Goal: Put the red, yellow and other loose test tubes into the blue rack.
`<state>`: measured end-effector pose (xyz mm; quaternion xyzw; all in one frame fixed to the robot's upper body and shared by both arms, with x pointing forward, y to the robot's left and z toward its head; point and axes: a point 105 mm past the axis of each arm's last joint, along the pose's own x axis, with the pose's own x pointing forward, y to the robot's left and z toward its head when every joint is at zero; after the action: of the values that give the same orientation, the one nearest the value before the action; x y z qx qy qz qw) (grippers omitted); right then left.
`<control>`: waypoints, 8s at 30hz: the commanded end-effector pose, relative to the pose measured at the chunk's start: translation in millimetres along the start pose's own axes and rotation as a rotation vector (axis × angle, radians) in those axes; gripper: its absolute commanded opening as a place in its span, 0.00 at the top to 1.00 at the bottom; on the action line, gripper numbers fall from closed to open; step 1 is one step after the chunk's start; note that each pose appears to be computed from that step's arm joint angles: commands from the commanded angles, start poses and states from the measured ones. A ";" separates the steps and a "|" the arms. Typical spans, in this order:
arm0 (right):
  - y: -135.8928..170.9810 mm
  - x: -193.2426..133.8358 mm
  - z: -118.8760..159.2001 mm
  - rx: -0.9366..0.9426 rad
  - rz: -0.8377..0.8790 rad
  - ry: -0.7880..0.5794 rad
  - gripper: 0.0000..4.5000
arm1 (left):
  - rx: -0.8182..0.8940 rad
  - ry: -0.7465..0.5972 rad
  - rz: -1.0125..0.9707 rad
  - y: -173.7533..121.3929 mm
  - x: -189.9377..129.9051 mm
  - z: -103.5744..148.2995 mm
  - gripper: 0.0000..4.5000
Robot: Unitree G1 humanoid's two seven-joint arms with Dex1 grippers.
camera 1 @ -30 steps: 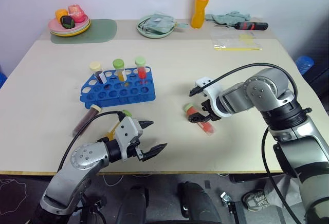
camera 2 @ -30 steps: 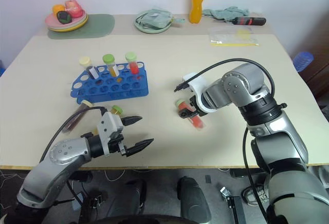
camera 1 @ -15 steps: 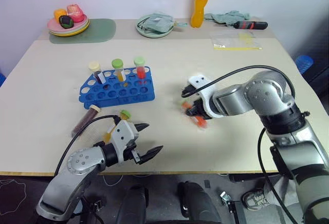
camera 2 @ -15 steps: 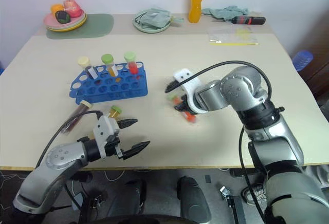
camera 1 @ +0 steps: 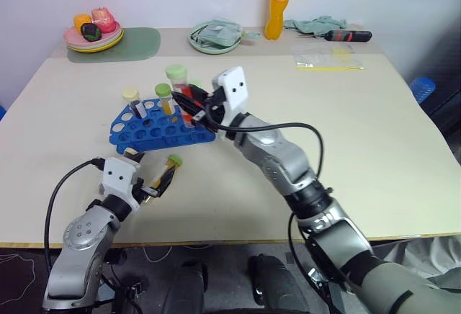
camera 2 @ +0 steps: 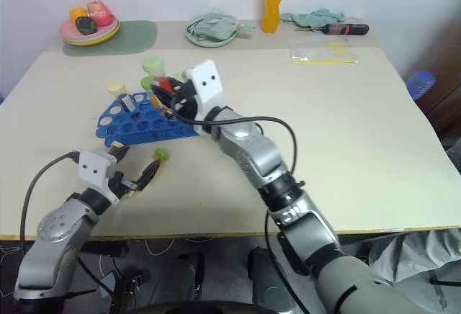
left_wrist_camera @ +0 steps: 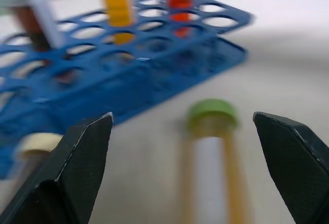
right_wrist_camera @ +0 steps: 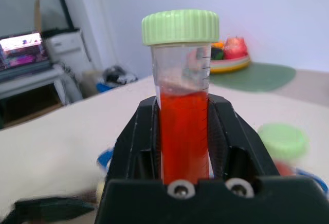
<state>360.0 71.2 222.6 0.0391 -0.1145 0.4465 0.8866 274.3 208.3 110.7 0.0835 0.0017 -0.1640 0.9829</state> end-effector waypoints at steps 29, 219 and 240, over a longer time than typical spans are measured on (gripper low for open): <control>-24.9 7.9 -41.3 -0.052 -0.145 -0.018 0.83 | 0.011 -0.065 -0.045 -9.7 1.0 20.4 0.00; 15.8 -133.2 -21.6 -0.118 0.425 0.265 0.00 | 0.039 -0.012 0.059 -13.3 108.5 105.1 0.72; 17.0 -132.4 -21.9 -0.118 0.436 0.261 0.00 | 0.002 -0.184 0.110 -12.1 93.5 73.8 0.72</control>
<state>278.1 -22.7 156.1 -0.0926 -0.0021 0.6127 0.7849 358.6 152.1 172.7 0.0631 -0.0713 -0.1241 0.9877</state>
